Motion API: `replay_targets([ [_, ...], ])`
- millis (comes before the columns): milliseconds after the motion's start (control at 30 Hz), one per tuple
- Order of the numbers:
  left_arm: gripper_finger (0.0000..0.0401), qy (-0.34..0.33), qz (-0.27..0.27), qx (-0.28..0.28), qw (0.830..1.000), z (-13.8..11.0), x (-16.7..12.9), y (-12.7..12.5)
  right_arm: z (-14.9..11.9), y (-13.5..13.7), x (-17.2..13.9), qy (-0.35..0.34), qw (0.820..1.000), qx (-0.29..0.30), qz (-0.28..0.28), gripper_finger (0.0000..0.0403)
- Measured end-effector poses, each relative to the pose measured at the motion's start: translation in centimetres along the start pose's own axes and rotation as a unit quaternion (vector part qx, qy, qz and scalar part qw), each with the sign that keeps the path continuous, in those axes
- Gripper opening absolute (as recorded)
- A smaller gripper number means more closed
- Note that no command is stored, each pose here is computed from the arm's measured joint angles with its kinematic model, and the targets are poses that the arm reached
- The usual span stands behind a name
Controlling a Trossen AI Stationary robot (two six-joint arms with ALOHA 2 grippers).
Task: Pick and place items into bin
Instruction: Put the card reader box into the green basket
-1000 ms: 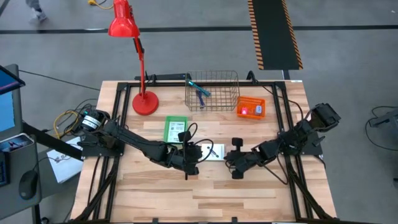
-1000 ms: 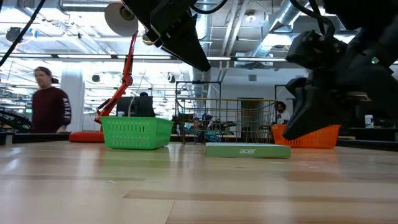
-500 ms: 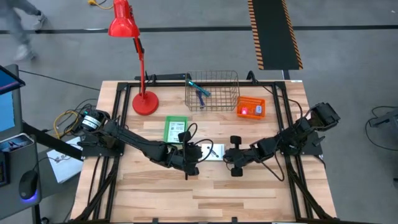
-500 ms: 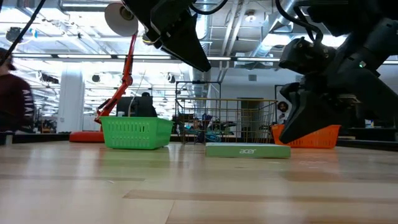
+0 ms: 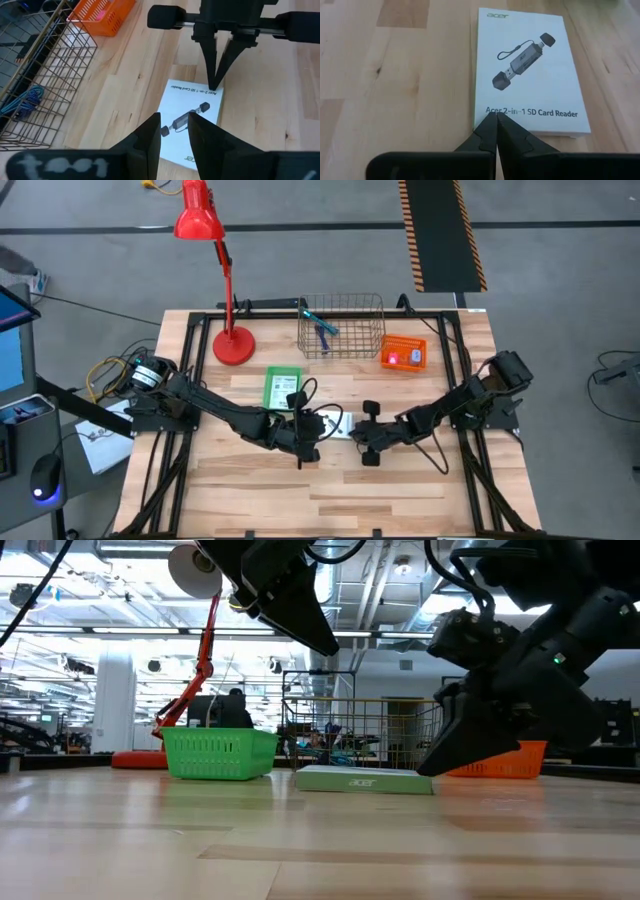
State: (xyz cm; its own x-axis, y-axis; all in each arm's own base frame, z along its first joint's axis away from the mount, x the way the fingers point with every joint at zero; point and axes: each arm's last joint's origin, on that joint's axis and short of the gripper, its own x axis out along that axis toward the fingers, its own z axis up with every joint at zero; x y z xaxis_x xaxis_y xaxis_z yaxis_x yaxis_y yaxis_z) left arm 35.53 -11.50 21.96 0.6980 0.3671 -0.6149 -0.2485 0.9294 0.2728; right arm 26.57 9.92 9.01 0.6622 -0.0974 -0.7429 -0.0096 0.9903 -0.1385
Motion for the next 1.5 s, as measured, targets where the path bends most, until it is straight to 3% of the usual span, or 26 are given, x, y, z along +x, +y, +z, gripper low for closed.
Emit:
replay_targets([
  [633,0.0087,0.042,-0.013,0.021,0.999,-0.9,0.0,0.1,-0.1,0.0,-0.4,0.007,1.000,0.011,0.012,0.0000],
  [967,0.0087,0.103,-0.052,0.048,0.992,-5.5,1.3,-0.1,-0.1,0.1,-0.4,0.007,1.000,0.010,0.012,0.0000],
  [1200,0.0087,0.095,-0.076,0.059,0.991,-6.3,1.3,-0.7,-0.1,0.1,-0.4,0.007,1.000,0.011,0.012,0.0000],
  [1300,0.0087,0.087,-0.076,0.099,0.988,-6.4,1.1,-1.0,-0.1,0.1,-0.4,0.007,1.000,0.011,0.012,0.0000],
  [1500,0.0087,0.044,-0.038,0.231,0.971,-6.4,0.1,-2.1,-0.1,0.1,-0.4,0.006,1.000,0.010,0.012,0.0000],
])
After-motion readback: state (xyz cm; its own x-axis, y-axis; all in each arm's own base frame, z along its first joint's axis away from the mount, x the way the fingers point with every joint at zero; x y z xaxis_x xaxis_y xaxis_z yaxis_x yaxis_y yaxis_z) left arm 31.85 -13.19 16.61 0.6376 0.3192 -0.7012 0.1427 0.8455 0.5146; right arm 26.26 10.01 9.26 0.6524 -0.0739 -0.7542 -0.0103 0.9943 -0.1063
